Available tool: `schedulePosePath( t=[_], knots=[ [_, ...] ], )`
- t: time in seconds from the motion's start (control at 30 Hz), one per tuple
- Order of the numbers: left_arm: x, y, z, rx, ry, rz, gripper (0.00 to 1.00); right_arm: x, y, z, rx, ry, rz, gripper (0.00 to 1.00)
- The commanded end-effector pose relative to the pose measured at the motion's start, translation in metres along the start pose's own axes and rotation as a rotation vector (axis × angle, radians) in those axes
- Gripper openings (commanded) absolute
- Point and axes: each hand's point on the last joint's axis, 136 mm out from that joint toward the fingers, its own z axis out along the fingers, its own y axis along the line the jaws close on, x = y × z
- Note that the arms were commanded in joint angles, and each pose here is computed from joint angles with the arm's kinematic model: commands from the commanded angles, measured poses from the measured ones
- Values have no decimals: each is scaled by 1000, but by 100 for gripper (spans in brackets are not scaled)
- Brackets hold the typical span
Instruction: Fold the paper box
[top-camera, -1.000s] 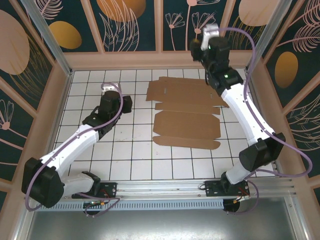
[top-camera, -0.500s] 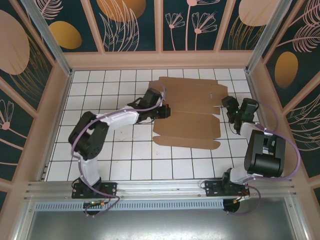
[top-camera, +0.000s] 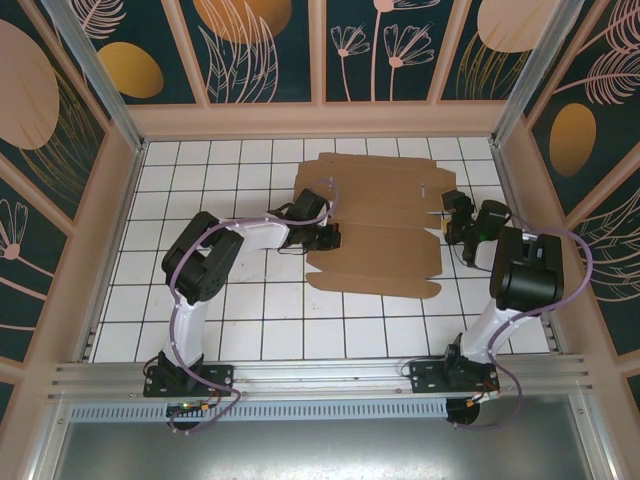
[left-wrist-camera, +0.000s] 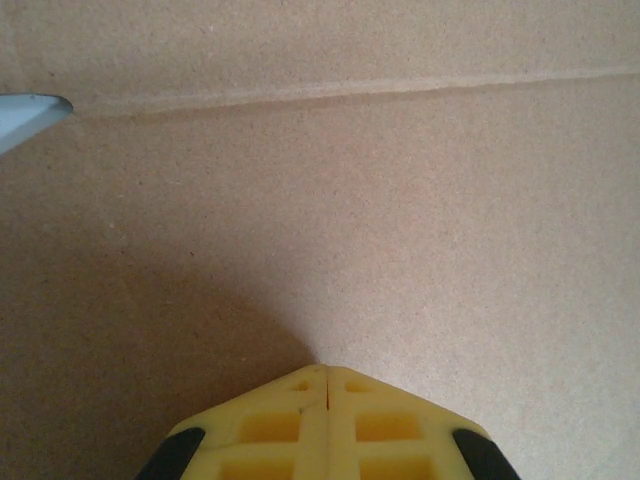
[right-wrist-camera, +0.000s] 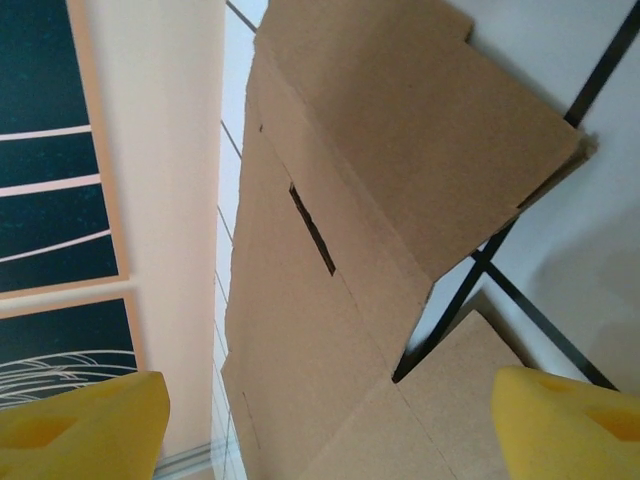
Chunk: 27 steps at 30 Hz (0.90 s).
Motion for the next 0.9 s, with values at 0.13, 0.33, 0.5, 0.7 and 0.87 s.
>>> schedulePosePath(
  t=[0.13, 0.33, 0.5, 0.7, 0.87],
  knots=[
    [22, 38, 12, -136, 68, 36, 0, -12, 3, 22, -12, -31, 44, 82],
    [32, 53, 16, -191, 93, 66, 0, -21, 7, 40, -20, -66, 67, 76],
    [45, 57, 23, -222, 127, 113, 0, -21, 14, 48, -84, -87, 104, 56],
    [46, 57, 23, -223, 129, 130, 0, -20, 16, 50, -123, -137, 101, 30],
    [44, 52, 20, -204, 117, 129, 0, -21, 18, 53, -138, -145, 57, 16]
  ],
)
